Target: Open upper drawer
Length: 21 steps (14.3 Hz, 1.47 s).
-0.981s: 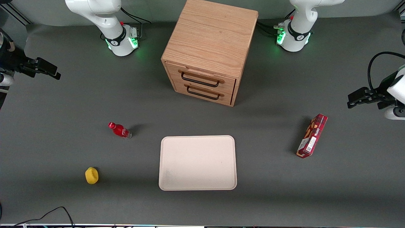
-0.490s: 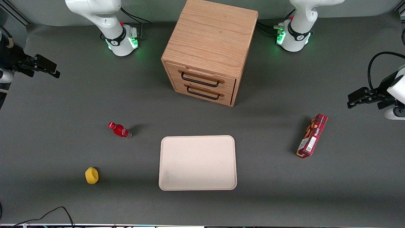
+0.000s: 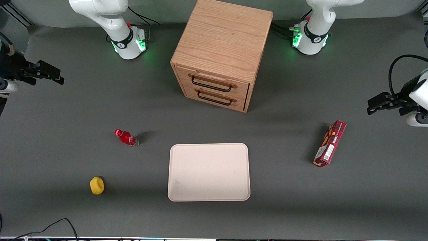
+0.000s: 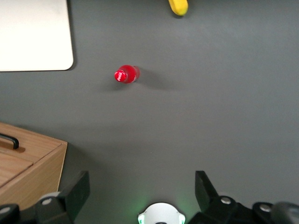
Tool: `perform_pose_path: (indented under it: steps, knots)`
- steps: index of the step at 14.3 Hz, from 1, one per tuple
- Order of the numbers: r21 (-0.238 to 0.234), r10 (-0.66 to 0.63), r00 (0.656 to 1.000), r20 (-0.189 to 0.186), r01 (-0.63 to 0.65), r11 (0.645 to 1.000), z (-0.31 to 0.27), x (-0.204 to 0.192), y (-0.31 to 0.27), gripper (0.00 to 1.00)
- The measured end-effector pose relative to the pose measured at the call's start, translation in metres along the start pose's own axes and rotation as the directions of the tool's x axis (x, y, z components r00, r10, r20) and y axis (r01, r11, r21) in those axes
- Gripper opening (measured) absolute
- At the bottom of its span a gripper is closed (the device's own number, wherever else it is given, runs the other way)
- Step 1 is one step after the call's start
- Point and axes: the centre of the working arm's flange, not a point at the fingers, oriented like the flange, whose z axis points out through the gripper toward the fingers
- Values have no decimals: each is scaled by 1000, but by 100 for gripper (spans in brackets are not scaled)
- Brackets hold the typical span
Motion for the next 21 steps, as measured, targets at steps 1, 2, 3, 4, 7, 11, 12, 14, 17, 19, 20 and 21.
perform_pose_path:
  steps: [1,2,3,4,7,11,12,14,17,19,20,21]
  knots:
    - [12,-16,1000,4,16,1000,-1,1,0,100]
    - [21,-38,999,6,38,999,-1,2,0,100]
    - [25,-67,998,8,67,997,-2,2,-1,100]
    - [29,-110,994,10,109,994,-1,2,-3,100]
    - [31,-263,965,10,262,965,-1,0,-35,100]
    - [87,-562,827,-10,561,823,-2,-13,-120,100]
    - [116,-623,782,-18,620,776,-2,-17,-136,100]
    - [144,-711,703,-28,707,693,1,-29,-174,100]
    - [219,-797,603,-31,782,584,16,-51,-245,100]
    - [260,-816,577,-26,792,552,36,-45,-266,100]
    - [277,-821,570,-34,795,540,48,-36,-275,100]
    - [294,-825,564,-39,795,530,63,-26,-284,100]
